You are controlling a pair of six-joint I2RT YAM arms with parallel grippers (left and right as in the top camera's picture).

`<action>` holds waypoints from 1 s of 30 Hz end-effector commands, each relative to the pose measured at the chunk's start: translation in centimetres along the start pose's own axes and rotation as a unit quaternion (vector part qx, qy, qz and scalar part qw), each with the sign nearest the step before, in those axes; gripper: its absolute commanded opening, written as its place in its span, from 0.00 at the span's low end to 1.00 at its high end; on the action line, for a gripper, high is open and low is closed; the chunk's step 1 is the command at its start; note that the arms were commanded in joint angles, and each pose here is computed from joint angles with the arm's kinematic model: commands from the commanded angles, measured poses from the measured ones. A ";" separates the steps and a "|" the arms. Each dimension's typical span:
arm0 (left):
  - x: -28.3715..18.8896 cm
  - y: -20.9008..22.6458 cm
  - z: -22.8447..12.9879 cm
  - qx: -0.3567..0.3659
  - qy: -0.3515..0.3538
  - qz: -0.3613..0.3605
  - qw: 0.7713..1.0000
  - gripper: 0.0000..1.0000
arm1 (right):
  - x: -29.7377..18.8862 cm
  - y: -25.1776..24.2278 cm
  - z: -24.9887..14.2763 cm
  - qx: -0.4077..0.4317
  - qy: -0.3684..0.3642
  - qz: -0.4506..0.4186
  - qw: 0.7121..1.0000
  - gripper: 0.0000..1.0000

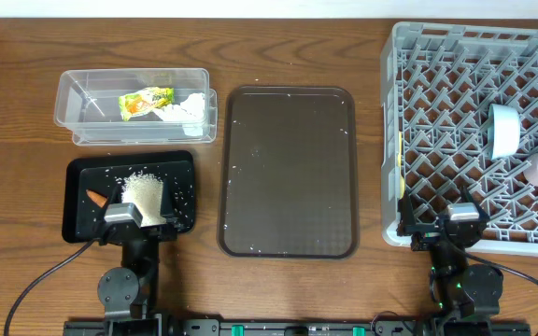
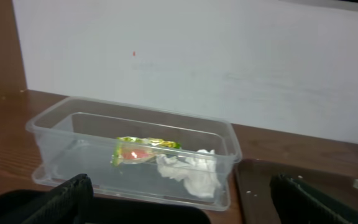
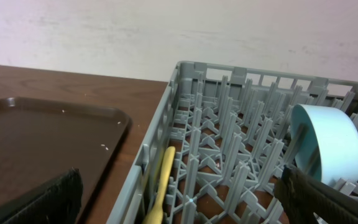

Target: Sort waste into correct bins and load items into the dishwasher rack

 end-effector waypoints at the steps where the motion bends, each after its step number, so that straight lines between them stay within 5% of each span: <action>1: -0.1 0.3 0.0 0.031 -0.007 0.015 0.999 0.93 | 0.0 0.0 0.0 -0.004 -0.002 0.002 1.000 0.99; 7: -0.4 1.3 -2.8 0.010 0.090 0.046 0.995 0.93 | 0.0 0.0 0.0 -0.004 -0.002 0.002 1.000 0.99; 30: -0.3 1.3 -2.7 0.008 0.089 0.042 0.995 0.93 | 0.0 0.0 -0.1 -0.004 0.001 0.003 1.000 0.99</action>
Point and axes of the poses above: each gripper's point midway between its finger pads, its own x axis out along the fingers, its own y axis along the line the jaws close on, z = x × y, the point moved 10 cm from there along -x, back along the fingers, and after that the axes turned 12 degrees about -x, right-handed, at the moved point
